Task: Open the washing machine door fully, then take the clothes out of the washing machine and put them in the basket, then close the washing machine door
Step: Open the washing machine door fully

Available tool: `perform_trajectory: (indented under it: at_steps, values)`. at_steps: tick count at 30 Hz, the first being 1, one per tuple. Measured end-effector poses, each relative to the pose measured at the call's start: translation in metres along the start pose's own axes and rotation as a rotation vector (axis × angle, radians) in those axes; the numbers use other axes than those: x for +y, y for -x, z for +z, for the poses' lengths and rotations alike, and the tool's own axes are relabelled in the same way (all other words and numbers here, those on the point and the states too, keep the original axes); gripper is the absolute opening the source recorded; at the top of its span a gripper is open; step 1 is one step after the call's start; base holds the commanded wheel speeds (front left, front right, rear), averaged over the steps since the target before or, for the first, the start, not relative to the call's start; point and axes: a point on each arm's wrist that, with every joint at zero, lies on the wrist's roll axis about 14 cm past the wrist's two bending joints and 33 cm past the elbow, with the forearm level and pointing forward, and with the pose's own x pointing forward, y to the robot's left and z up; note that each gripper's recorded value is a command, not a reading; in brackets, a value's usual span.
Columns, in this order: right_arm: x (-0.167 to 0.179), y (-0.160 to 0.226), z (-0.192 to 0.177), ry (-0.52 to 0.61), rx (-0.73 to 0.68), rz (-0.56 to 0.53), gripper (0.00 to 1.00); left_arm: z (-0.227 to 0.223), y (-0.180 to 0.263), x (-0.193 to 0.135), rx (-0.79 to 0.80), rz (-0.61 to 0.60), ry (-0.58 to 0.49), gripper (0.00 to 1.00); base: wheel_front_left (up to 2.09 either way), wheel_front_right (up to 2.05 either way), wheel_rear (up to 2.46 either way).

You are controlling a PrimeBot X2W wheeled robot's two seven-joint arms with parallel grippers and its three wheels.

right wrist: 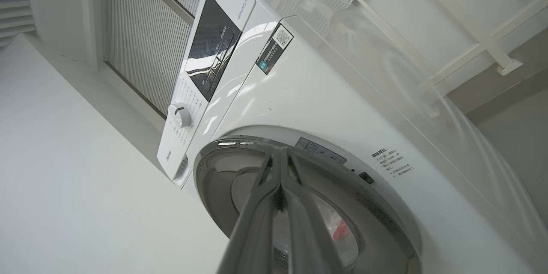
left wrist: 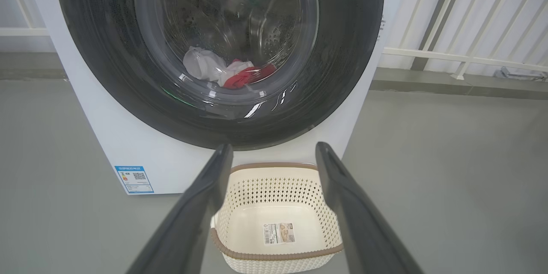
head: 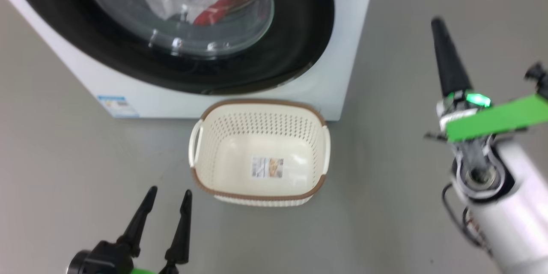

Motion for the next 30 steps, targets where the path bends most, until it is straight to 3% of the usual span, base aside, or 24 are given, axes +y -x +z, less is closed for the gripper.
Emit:
perform_trajectory:
  at_steps: [5, 10, 18, 30]
  values:
    - [-0.002, -0.035, -0.007, -0.020, 0.074, 0.041, 0.00, -0.006, -0.010, -0.001, 0.017, -0.003, 0.008, 1.00, 0.00, 0.00, 0.00]
    - [-0.011, -0.064, -0.021, -0.121, 0.167, 0.044, 0.00, -0.014, -0.021, 0.000, 0.039, -0.001, 0.011, 1.00, 0.00, 0.00, 0.00]
    - [-0.040, -0.095, -0.054, -0.314, 0.344, -0.010, 0.00, -0.025, -0.031, 0.007, 0.070, 0.020, 0.030, 1.00, 0.00, 0.00, 0.00]
    - [-0.041, -0.131, -0.099, -0.442, 0.589, 0.037, 0.00, -0.041, -0.036, 0.018, 0.115, 0.051, 0.028, 1.00, 0.00, 0.00, 0.00]
